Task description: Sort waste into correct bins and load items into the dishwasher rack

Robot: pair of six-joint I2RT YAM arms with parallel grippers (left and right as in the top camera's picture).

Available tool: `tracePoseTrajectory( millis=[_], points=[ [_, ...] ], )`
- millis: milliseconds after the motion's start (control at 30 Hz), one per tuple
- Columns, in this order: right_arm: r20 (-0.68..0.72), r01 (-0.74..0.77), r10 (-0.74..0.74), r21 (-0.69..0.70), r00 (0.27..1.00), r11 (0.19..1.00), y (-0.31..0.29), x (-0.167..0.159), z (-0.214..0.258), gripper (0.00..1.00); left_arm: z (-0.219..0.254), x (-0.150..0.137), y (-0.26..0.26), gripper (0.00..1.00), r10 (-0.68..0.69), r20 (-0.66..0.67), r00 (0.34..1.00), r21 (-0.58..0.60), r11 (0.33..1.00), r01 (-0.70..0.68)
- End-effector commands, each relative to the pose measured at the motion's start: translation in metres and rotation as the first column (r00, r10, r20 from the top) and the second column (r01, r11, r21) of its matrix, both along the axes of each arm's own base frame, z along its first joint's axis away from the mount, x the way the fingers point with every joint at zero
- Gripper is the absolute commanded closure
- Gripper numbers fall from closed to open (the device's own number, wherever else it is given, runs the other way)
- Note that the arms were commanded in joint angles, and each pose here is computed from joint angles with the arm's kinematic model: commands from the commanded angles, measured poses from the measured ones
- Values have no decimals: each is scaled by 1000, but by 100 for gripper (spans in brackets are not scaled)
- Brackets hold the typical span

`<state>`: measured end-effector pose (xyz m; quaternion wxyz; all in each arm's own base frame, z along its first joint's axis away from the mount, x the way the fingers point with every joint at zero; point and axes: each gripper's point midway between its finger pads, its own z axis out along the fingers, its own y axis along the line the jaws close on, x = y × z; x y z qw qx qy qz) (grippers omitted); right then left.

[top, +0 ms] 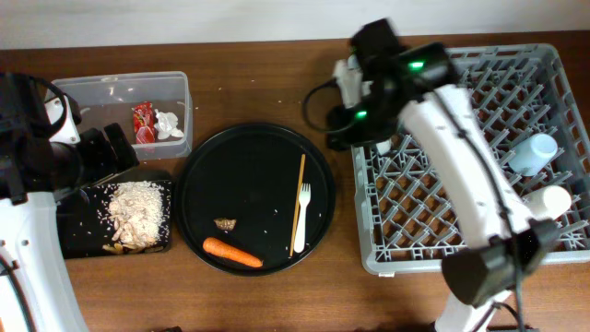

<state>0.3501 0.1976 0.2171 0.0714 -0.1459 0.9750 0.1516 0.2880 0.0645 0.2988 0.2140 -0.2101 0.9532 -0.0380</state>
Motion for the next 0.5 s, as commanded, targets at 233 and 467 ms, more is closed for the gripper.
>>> tracePoseTrajectory(
  millis=[233,467],
  points=[
    [-252,96,-135,-160,958,982,43,-35,-208,34,0,0,2,1,5,2,1000,5,1000,-5],
    [-223,158,-201,-197,954,968,35,-39,-233,82,1,0,3,1,6,2,1000,5,1000,-6]
  ],
)
